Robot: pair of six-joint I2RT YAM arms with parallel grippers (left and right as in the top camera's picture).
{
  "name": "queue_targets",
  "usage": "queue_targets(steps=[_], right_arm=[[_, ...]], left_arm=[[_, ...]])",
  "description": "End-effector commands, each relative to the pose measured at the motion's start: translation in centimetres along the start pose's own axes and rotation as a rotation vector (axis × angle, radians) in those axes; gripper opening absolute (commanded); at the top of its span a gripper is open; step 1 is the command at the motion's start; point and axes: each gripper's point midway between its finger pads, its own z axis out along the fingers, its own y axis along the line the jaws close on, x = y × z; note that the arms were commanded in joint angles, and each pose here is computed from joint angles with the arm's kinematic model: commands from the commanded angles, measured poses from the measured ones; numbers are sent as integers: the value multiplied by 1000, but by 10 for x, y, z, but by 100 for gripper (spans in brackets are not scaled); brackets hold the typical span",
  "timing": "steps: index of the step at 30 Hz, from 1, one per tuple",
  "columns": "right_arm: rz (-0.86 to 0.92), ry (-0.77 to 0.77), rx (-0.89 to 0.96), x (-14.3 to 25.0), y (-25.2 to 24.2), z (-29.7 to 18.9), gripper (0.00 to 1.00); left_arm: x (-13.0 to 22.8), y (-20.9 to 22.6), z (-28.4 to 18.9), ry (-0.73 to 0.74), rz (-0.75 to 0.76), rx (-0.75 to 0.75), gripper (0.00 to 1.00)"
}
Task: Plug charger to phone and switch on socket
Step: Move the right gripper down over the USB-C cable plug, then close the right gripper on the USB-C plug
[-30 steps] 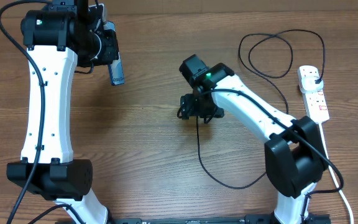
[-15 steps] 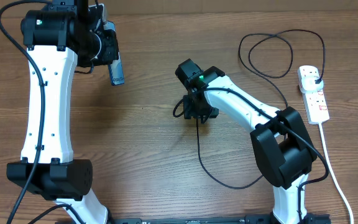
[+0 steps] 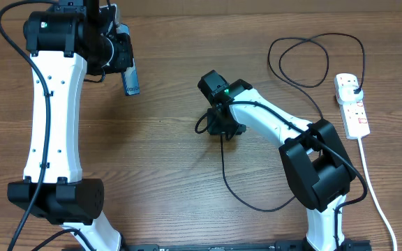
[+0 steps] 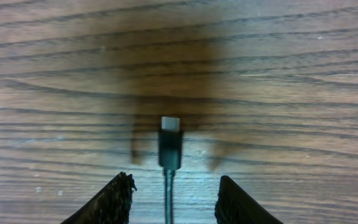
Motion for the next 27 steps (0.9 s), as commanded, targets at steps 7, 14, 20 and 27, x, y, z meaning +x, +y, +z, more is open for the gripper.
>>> queue_targets(steps=[7,14,20,27], right_arm=[[-7,-32,39,-5,-6,4,43],[-7,-31,39,-5,-7,4,42],[-7,-23,34,-4,-6,5,40],[-6,11,47,2,-7,17,39]], left_arm=[[-3,-5,-3,-20,-6,6,4],[-3,-5,-3,-19,-6,6,4],[-3,-5,-3,-19,-6,6,4],[-3,-5,-3,-19,-6,6,4]])
